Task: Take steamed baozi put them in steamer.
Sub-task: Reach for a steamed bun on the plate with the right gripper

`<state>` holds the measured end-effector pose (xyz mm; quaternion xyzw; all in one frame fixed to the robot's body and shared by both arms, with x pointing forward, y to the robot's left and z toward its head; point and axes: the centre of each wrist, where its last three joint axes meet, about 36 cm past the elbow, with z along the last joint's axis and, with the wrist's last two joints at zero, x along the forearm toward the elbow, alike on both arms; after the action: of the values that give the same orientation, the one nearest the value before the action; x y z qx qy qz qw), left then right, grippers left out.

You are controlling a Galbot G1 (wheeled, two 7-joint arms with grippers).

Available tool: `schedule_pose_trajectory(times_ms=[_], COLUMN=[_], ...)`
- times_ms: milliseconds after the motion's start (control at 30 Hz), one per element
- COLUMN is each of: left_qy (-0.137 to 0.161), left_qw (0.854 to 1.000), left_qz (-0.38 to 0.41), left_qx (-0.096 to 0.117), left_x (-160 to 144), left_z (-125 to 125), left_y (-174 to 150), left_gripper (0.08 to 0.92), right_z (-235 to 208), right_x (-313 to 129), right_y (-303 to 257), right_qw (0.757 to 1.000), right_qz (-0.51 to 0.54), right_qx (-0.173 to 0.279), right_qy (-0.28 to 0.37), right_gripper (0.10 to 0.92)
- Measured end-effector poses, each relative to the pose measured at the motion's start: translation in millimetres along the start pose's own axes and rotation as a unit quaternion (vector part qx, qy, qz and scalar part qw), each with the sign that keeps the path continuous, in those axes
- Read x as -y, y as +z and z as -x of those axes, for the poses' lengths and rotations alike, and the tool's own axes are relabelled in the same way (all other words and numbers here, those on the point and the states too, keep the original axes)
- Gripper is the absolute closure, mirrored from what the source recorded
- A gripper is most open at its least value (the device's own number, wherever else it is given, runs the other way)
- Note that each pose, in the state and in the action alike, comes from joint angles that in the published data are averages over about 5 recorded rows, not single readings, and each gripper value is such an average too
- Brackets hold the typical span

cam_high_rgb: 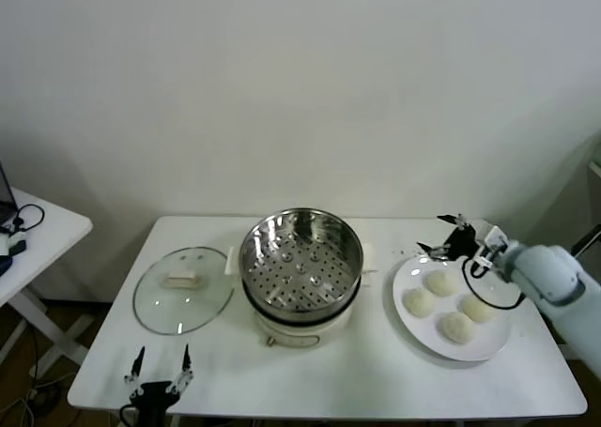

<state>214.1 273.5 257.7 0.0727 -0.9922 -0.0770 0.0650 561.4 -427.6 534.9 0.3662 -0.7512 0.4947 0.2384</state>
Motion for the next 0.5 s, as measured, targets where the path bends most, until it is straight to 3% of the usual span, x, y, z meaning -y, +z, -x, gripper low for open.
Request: schedule_pose_trajectory(times_ms=[267, 500], left_qy=[0.004, 0.005], left_qw=[1.000, 1.000], left_qz=[0.006, 0.009], left_qx=[-0.001, -0.002], left_x=[1, 1], left_z=[-1, -2], left_y=[6, 8], left_gripper=[0.177, 0.177], right_z=[18, 44], right_x=[43, 61], right_y=[7, 13], right_qw=[0.979, 0.957], right_qz=[-0.119, -0.146], right_qx=[-0.070, -0.115], right_qy=[-0.147, -0.223], right_gripper=[0.200, 0.200])
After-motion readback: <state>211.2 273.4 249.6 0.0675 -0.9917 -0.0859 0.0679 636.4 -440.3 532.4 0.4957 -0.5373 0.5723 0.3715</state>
